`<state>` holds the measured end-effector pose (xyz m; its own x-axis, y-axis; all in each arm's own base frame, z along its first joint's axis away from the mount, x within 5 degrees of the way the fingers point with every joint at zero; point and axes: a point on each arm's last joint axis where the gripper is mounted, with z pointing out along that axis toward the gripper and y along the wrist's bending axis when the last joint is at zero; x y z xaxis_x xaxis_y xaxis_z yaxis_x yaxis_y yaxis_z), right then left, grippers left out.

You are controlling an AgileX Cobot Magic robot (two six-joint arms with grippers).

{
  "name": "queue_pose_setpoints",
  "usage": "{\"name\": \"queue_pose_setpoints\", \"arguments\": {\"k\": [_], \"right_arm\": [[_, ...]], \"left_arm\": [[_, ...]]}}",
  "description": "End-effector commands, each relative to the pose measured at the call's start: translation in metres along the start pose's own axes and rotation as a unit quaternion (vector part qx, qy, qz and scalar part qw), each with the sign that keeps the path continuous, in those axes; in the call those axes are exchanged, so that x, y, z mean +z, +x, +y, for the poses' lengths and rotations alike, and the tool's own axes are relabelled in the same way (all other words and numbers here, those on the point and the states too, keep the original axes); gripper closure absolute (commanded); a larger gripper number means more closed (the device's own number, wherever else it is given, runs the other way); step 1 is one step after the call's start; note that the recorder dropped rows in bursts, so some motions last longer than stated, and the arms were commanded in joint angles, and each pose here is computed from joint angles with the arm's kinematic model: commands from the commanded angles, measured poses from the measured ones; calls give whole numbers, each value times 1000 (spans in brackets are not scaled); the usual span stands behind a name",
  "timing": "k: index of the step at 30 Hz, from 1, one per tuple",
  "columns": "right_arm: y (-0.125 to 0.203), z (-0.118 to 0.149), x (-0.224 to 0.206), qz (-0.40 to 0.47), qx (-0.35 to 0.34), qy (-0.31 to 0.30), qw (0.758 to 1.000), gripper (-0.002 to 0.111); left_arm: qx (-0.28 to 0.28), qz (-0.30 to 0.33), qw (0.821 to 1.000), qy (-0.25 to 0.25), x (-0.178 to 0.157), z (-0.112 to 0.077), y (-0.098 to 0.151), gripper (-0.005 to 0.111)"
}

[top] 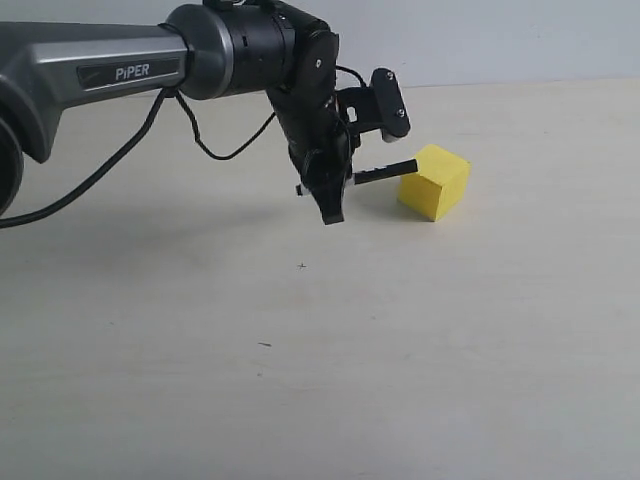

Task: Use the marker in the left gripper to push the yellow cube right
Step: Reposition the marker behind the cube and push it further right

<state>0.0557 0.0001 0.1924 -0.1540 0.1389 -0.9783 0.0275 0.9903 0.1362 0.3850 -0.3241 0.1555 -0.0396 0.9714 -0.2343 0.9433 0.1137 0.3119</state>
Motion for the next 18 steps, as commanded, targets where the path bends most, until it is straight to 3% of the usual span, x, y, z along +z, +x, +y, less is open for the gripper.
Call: {"name": "queue_pose_setpoints", "arguments": {"k": [1,11,18], "right_arm": [[1,-1,0,-4,-3,3,1000,108],[1,-1,0,-4,-3,3,1000,108],[1,0,0,-4,-2,2,1000,108]], "left_arm": [[-19,33,999,27,-4,-4,5,107],[-109,13,994,8,-3,-3,0,107],[-120,-25,992,-15,12,-2,-7,107]]}}
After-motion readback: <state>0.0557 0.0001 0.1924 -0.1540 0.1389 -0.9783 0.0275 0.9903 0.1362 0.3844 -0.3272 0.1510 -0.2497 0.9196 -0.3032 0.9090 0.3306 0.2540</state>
